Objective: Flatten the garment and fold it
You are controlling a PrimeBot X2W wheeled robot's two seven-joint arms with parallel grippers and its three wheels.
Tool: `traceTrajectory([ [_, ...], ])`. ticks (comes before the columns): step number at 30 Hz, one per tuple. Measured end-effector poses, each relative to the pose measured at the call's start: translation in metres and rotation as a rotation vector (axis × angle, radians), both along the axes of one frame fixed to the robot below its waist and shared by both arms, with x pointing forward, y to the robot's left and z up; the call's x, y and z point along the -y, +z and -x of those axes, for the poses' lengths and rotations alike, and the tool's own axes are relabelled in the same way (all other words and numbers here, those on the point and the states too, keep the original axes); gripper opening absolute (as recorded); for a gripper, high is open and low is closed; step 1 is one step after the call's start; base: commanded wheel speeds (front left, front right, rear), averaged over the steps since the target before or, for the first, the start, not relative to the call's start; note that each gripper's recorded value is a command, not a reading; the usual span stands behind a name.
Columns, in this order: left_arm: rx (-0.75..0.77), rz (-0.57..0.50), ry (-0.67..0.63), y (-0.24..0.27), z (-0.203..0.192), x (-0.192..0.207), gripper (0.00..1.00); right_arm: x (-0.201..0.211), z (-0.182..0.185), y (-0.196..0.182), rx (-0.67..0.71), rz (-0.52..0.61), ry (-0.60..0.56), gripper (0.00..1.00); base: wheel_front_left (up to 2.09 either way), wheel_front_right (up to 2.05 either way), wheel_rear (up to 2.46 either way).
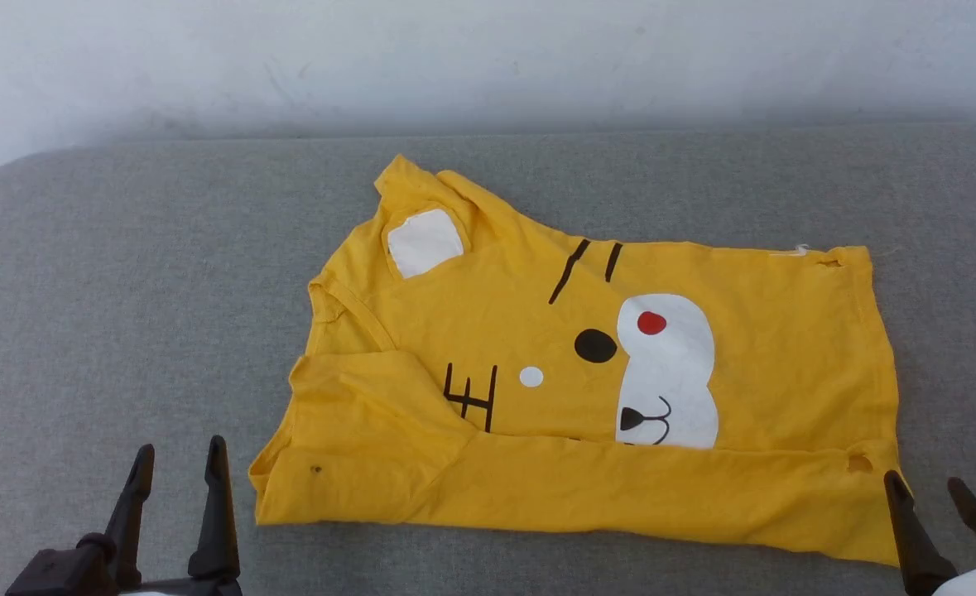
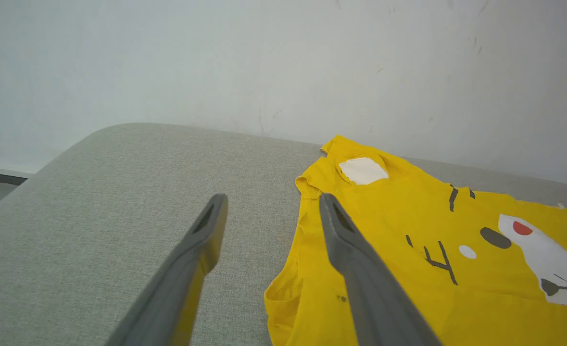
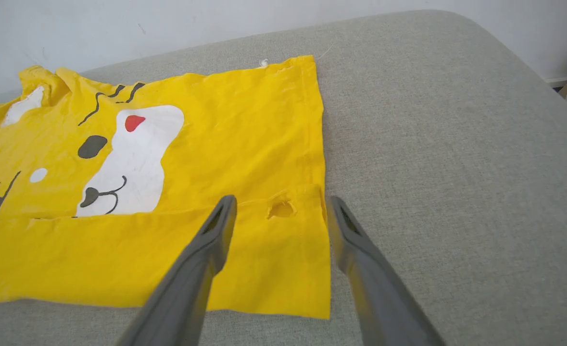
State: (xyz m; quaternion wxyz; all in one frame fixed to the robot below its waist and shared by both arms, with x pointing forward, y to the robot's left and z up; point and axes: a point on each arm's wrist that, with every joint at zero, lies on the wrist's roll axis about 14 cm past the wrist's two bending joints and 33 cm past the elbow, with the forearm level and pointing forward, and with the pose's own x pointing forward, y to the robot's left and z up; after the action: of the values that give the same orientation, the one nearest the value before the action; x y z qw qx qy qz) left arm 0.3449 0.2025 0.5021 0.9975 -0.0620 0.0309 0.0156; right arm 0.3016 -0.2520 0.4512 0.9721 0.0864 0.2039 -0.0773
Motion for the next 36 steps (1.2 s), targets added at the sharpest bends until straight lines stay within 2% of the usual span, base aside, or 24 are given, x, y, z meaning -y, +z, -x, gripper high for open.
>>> traceTrajectory([
  [13,0.013,-0.03,-0.034,0.006,0.003,0.009,1.0,-0.003,-0.008,0.01,0.051,0.024,0.016,1.0,0.0,0.0,0.0],
  [16,-0.062,-0.036,-0.088,-0.004,0.001,0.019,1.0,-0.005,-0.009,0.01,0.051,0.021,0.023,1.0,0.0,0.0,0.0],
  [22,-0.304,-0.091,-0.197,-0.045,0.0,0.033,1.0,-0.012,-0.011,0.005,0.035,0.014,0.041,1.0,0.0,0.0,0.0],
  [30,-0.526,-0.121,-0.17,-0.087,-0.005,0.024,1.0,-0.017,-0.016,-0.004,0.008,0.006,0.053,1.0,0.0,0.0,0.0],
  [36,-0.599,-0.099,-0.148,-0.103,-0.001,0.022,1.0,-0.016,-0.015,-0.01,-0.012,0.006,0.049,1.0,0.0,0.0,0.0],
])
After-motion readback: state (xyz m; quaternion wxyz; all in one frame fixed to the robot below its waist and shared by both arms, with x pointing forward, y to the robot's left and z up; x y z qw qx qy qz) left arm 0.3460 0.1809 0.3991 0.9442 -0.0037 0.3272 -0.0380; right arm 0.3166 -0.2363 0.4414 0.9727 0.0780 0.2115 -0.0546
